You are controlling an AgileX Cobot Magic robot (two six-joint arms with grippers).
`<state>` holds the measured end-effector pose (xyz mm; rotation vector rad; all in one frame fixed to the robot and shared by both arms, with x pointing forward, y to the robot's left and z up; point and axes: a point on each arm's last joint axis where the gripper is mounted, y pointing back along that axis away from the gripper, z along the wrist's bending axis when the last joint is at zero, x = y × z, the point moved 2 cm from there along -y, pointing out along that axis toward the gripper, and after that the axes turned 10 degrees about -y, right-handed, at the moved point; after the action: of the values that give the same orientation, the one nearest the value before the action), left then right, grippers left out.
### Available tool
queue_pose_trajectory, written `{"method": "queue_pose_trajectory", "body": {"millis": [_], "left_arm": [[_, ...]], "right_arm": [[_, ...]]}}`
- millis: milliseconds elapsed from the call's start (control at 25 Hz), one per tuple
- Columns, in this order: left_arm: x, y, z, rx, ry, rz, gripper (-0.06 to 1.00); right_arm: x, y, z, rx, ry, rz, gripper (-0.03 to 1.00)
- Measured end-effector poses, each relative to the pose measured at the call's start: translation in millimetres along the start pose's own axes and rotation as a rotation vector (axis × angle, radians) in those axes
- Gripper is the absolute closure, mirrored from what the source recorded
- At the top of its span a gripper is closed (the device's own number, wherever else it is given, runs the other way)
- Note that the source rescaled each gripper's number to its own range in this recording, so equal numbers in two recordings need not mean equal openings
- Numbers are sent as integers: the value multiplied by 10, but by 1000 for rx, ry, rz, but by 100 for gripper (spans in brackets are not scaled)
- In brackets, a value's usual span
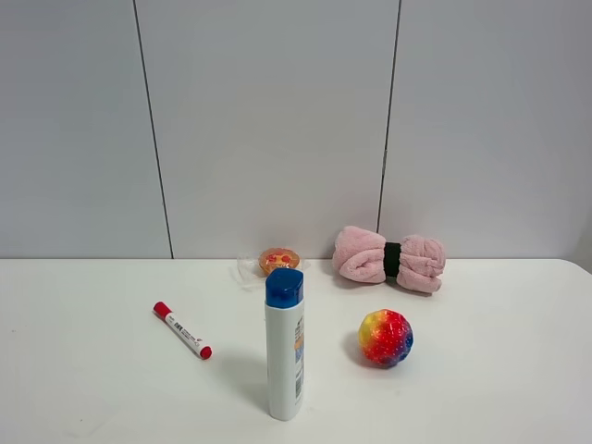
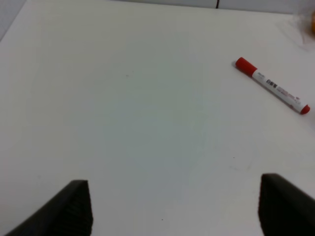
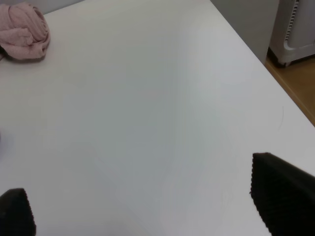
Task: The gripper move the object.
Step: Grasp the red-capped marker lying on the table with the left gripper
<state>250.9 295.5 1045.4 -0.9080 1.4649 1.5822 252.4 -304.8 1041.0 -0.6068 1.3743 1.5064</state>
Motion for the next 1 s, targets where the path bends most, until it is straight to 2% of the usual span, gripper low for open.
{"method": "queue_pose_trajectory", "body": {"millis": [40, 840, 880, 1000], "left_arm": [[0, 0, 0, 0, 0, 0, 12], [-9, 3, -10, 9, 4, -7, 12], [-50, 29, -27, 24, 14, -33, 12], [-341, 188, -81, 82, 46, -193, 12]], "right_arm": [[0, 0, 0, 0, 0, 0, -3], [0, 0, 0, 0, 0, 0, -3], [0, 0, 0, 0, 0, 0, -3], [0, 0, 0, 0, 0, 0, -3]]}}
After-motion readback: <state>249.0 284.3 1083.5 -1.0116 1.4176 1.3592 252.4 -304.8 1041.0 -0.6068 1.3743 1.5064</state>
